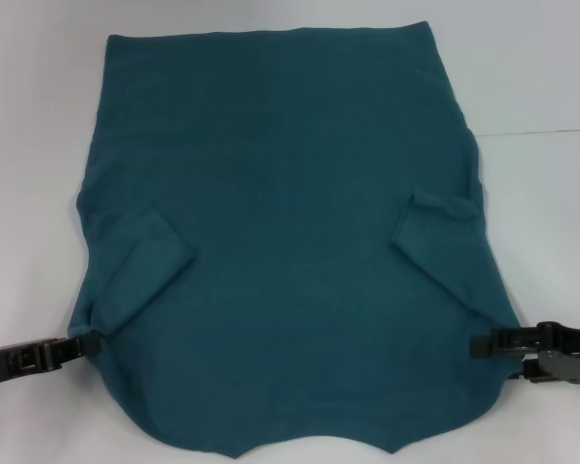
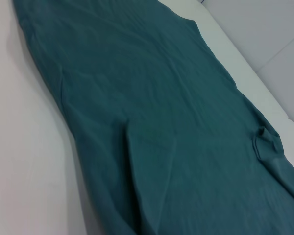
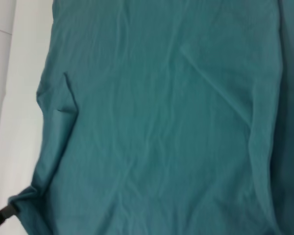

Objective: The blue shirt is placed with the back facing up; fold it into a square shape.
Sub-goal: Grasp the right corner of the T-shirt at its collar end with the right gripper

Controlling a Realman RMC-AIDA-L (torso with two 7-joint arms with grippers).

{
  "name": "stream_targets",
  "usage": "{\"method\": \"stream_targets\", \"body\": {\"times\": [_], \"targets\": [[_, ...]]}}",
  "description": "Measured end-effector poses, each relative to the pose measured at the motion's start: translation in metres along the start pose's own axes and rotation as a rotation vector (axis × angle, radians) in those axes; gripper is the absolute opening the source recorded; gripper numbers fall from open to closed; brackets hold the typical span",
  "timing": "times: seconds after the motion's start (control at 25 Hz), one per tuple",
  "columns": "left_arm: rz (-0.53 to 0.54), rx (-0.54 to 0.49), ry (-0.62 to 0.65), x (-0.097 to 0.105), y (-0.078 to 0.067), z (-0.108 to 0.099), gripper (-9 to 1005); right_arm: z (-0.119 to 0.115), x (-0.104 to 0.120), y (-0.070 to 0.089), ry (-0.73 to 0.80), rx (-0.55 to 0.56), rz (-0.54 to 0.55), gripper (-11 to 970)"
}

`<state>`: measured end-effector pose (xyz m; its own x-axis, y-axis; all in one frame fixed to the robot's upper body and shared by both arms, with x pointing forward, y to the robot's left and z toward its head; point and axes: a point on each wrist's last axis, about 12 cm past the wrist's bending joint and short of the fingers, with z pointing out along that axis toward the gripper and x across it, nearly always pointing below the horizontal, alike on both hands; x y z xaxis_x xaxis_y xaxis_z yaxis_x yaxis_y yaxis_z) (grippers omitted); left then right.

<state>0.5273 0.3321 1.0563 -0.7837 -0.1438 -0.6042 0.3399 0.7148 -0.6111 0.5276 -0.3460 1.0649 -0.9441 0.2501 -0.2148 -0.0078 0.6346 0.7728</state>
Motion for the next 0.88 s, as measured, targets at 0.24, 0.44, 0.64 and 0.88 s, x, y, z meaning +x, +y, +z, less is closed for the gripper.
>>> {"method": "stream_targets", "body": {"times": [0.24,0.44,0.64,0.88], "targets": [[0.0,-0.001,0.0,0.0,0.0,0.0,49,-0.006,0.006,-0.004,-0.039,-0.038,0.025,816],[0.0,-0.001,0.0,0.0,0.0,0.0,49,-0.005,0.011,-0.007,-0.046,-0.061,0.045,806],[0.001,-0.001,0.0,-0.001,0.0,0.0,49,-0.003,0.013,-0.008,-0.045,-0.065,0.049,796],[0.001,-0.002,-0.002,-0.001,0.0,0.0,49,-0.005,0.012,-0.01,-0.058,-0.056,0.054,736]]}}
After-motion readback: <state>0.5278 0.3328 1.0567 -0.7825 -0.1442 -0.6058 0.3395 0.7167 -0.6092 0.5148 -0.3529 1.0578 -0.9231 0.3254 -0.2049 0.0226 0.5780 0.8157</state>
